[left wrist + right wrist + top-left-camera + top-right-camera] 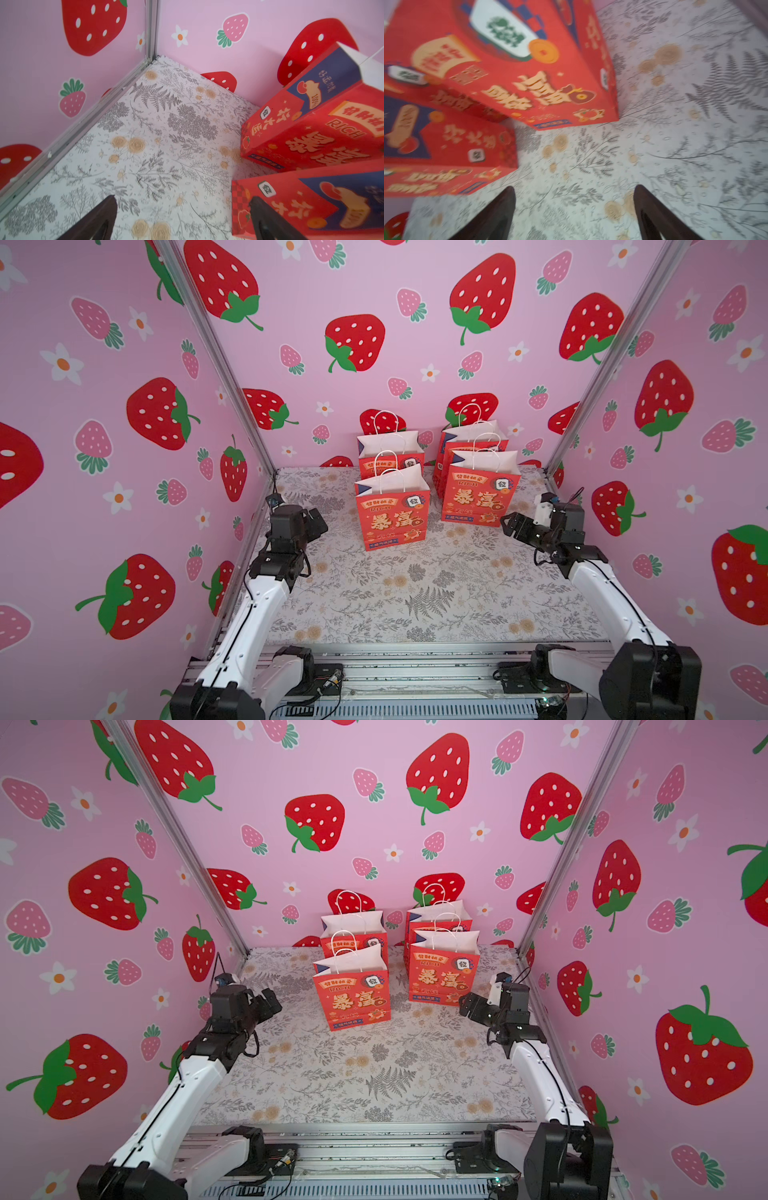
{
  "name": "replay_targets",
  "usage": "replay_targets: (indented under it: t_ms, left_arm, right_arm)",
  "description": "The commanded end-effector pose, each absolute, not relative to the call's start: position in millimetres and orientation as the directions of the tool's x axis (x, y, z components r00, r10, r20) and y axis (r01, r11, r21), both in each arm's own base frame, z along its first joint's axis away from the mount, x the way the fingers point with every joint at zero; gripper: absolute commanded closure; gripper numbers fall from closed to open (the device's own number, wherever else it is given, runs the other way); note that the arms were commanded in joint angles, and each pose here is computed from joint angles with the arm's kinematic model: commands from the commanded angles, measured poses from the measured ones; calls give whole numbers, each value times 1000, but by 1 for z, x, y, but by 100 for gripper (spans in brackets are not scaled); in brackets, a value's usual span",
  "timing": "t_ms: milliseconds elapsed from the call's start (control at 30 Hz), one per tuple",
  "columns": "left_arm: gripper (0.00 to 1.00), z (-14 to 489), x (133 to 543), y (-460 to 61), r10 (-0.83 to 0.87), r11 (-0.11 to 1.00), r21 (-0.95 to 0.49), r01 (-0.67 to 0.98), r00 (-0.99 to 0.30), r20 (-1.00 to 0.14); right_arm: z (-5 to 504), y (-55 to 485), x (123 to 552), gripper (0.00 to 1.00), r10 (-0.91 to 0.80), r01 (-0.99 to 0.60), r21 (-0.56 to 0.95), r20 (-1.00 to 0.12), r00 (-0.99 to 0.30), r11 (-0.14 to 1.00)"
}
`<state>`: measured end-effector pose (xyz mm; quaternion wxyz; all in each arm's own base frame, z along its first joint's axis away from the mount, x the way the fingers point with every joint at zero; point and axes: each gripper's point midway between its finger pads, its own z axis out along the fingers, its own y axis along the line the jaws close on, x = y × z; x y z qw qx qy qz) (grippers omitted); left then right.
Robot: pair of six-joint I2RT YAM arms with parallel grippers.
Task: Put away the paper bag
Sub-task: Pick up the paper bag from the center of the board.
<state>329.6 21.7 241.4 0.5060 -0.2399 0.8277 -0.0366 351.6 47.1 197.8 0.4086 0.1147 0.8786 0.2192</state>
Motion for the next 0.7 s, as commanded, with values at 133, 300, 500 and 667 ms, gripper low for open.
replay_targets:
  t_ms: [133,300,500,667]
  left_arm:
    - [1,289,290,-30,-503,853,-517,-67,-367,-783]
    - [1,295,285,-63,-466,823,-563,80,-471,-749]
    - [1,292,290,-77,-438,807,-574,143,-506,-743]
    - [1,284,302,-90,-416,799,-579,164,-545,-728]
  right_arm:
    - [285,138,308,19,225,-377,620,-676,-702,688]
    - [297,199,294,21,11,-546,515,-734,-679,661]
    - [307,236,319,25,-55,-619,492,-754,-654,612]
    - [309,255,347,26,-74,-647,484,-765,-640,590]
